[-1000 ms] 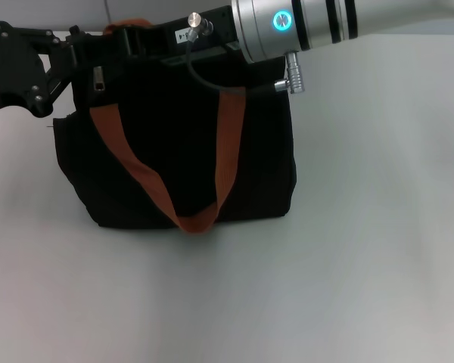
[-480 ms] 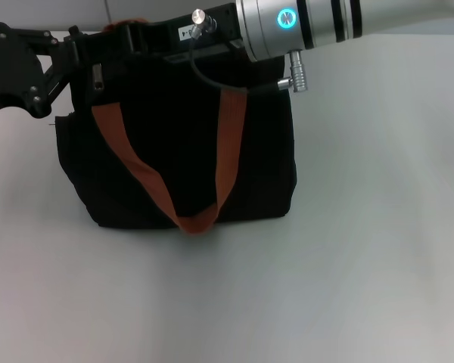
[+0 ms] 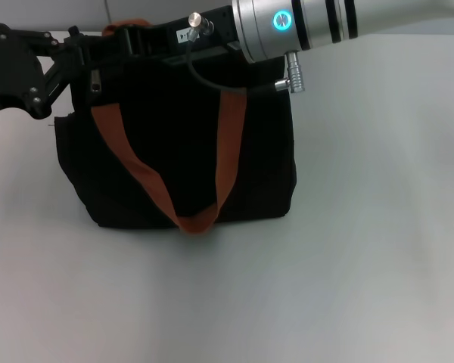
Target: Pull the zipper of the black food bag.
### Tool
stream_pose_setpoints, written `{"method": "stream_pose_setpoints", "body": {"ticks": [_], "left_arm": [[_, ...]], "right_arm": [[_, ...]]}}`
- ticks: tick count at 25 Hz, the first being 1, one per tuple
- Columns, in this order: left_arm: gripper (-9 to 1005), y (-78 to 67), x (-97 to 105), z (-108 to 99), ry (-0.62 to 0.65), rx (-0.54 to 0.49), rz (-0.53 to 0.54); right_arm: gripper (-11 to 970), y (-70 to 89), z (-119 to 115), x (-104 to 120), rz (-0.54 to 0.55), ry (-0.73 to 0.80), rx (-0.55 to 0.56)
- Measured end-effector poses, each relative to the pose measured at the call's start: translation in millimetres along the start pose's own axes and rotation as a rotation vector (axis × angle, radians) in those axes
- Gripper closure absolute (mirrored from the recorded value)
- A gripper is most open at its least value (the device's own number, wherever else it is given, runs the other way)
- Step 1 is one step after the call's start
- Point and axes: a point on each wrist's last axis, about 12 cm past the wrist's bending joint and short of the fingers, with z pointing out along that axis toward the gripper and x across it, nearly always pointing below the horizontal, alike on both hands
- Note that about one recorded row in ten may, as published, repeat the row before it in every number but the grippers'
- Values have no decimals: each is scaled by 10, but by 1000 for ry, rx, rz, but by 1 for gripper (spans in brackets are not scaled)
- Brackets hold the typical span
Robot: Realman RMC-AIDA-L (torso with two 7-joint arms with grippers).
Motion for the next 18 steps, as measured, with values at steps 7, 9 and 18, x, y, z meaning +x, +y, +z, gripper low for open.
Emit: {"method": "stream_pose_setpoints", "body": {"ticks": [7,9,18], "left_arm": [[964,-1,0,0,0,0,2],[965,-1,-1,0,-1,1,2],[964,-1,1,1,1,1,3]], "right_arm": [[442,-17,-6,10,0,3,9],[506,-20,-8,9,0,1,11],[636,-28,6,2,-5,-2,24]]}}
